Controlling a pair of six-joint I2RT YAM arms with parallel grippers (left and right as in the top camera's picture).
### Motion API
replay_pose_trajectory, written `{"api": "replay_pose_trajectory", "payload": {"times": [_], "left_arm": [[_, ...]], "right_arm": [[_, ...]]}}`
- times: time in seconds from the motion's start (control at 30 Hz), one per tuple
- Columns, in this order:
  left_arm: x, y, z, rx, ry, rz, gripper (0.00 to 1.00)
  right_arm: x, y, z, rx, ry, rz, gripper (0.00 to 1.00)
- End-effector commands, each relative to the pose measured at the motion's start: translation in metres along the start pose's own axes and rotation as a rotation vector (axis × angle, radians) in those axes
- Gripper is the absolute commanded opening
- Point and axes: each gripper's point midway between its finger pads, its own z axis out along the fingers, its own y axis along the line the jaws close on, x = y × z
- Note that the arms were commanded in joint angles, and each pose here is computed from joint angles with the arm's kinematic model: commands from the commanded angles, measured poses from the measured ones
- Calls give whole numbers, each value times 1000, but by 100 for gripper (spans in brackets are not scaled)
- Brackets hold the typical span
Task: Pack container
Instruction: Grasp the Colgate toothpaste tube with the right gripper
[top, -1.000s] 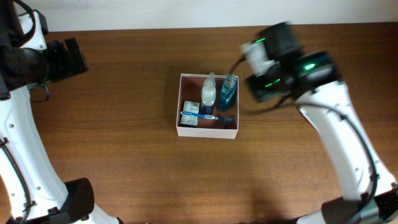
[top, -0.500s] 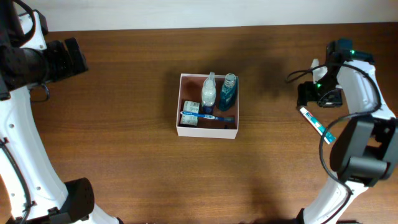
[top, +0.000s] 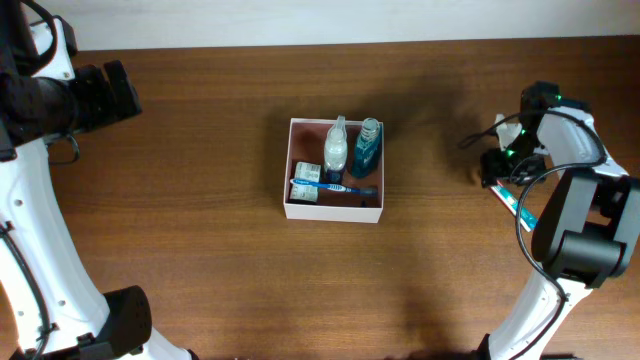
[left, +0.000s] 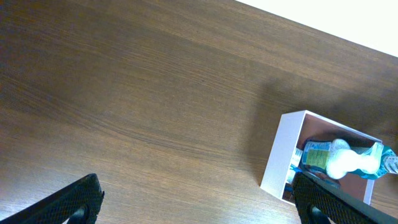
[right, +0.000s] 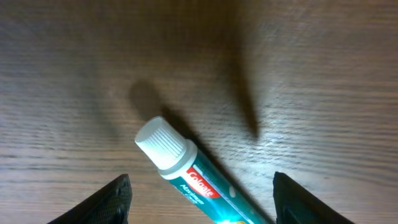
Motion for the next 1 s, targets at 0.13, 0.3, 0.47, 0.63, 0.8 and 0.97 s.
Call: {"api": "replay_pose_trajectory", "payload": {"times": [0.13, 0.3, 0.47, 0.63, 0.8, 0.97], "left_arm": [[-1, 2, 1, -6, -1, -5, 99], [-1, 2, 1, -6, -1, -5, 99], [-1, 2, 1, -6, -1, -5, 99], [-1, 2, 1, -6, -1, -5, 99], [-1, 2, 1, -6, -1, -5, 99], [-1, 2, 1, -6, -1, -5, 99]], "right_arm": [[27, 3, 38, -2, 70, 0, 52], [32, 4, 41, -1, 83, 126, 38], [35, 10, 40, -26, 99, 189, 12], [23, 33, 18, -173, 73, 240, 4], [-6, 69, -44, -353, -59, 199, 4], [-11, 132, -152, -403, -238, -27, 4]]}}
